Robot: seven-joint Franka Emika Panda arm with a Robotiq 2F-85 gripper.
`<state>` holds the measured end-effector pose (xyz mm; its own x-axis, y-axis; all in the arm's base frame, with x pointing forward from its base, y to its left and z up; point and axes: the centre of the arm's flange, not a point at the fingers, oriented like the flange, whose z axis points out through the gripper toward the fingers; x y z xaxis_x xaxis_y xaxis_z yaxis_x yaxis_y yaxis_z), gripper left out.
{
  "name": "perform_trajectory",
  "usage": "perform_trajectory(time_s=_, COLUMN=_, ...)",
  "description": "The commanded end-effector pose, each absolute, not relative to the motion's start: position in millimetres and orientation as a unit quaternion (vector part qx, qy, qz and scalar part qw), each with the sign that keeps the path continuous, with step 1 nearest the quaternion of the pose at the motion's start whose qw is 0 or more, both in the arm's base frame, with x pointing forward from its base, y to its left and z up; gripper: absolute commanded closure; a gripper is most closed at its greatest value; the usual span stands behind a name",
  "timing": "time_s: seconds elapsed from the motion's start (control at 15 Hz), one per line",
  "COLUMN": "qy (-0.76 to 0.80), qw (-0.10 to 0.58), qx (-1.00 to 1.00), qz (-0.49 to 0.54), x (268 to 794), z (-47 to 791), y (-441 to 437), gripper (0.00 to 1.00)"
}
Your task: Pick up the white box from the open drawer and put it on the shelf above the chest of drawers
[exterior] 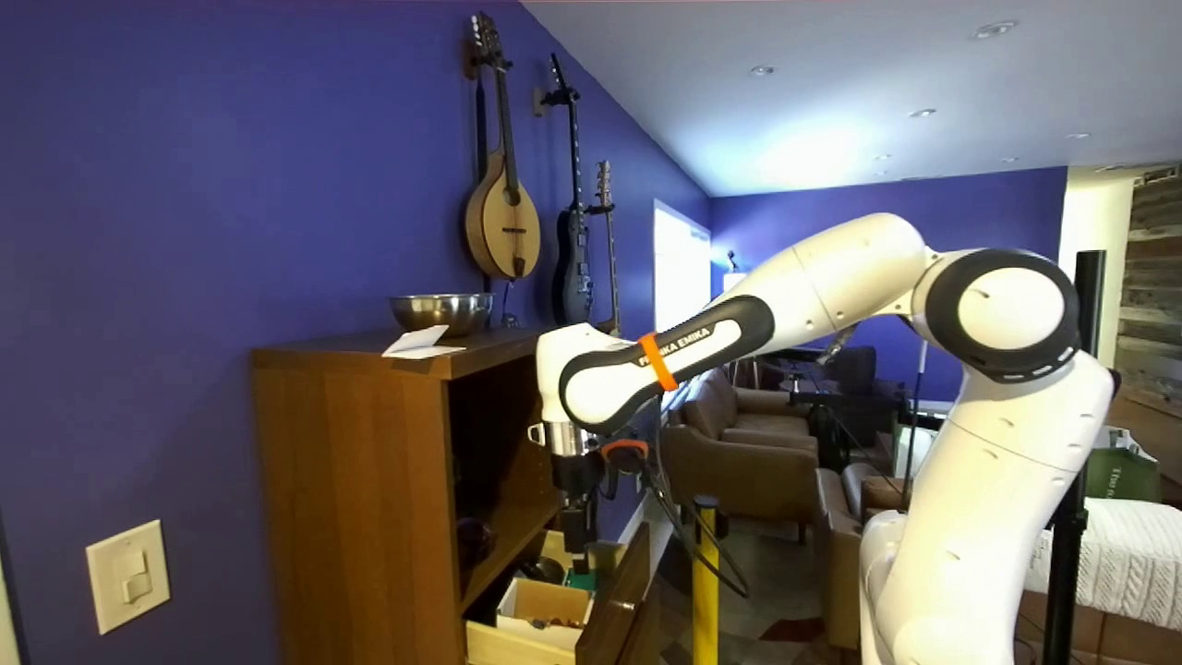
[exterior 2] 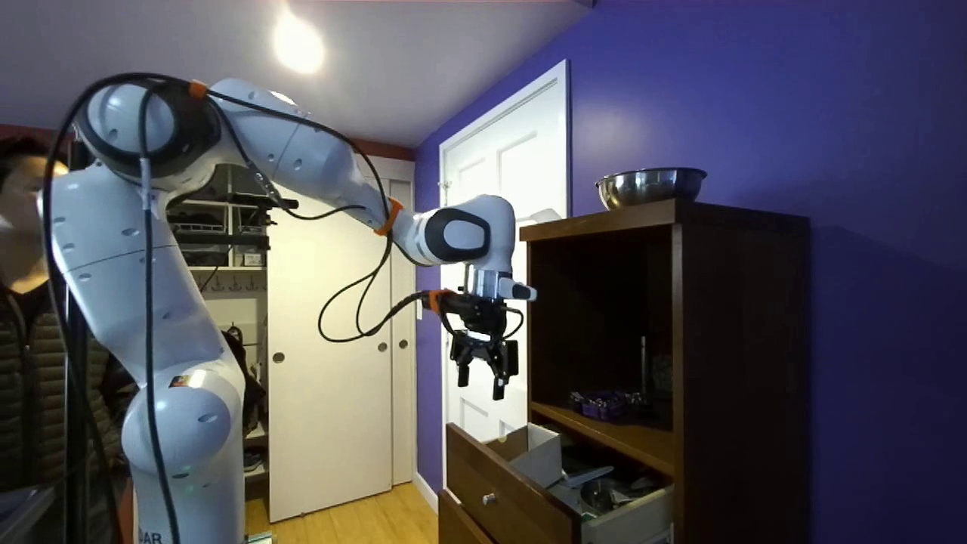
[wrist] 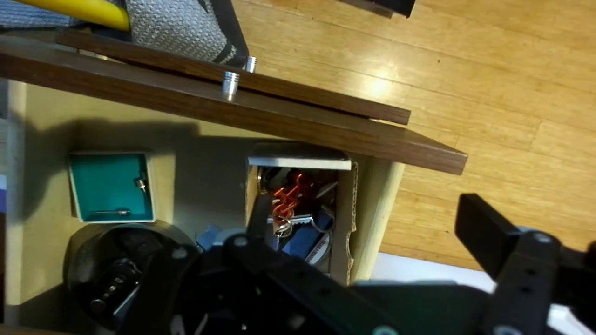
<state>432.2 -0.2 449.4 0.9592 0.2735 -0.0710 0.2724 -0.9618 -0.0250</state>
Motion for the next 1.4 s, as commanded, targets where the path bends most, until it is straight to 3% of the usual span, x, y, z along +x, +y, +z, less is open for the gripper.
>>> perform_trajectory(time_s=0.0, qy=-0.148, qw=0.056, qx=-0.985, qz=0.067, x=486.7, z=450.8, y=-8.9, gripper=0.0)
perform_trajectory(time_s=0.07, qy=-0.144, qw=0.03, qx=-0.988, qz=0.051, x=455.0, z=440.0, y=-3.9, gripper=0.0)
perform_trajectory(time_s=0.2, qy=-0.144, qw=0.04, qx=-0.987, qz=0.059, x=471.7, z=438.2, y=-7.6, gripper=0.0)
perform_trajectory(time_s=0.33, qy=-0.142, qw=0.009, qx=-0.99, qz=0.002, x=462.1, z=446.1, y=-8.3, gripper=0.0)
perform_trajectory(time_s=0.53, qy=-0.128, qw=0.016, qx=-0.989, qz=-0.076, x=450.6, z=427.1, y=-21.7, gripper=0.0)
perform_trajectory(time_s=0.8, qy=-0.099, qw=0.044, qx=-0.99, qz=-0.094, x=437.3, z=381.4, y=-37.7, gripper=0.0)
perform_trajectory(time_s=1.13, qy=-0.051, qw=0.056, qx=-0.989, qz=-0.13, x=441.9, z=358.2, y=-53.7, gripper=0.12)
perform_trajectory(time_s=1.27, qy=-0.04, qw=0.055, qx=-0.989, qz=-0.135, x=445.4, z=356.5, y=-59.8, gripper=0.24)
perform_trajectory(time_s=1.33, qy=-0.043, qw=0.054, qx=-0.989, qz=-0.129, x=446.6, z=353.9, y=-61.9, gripper=0.38)
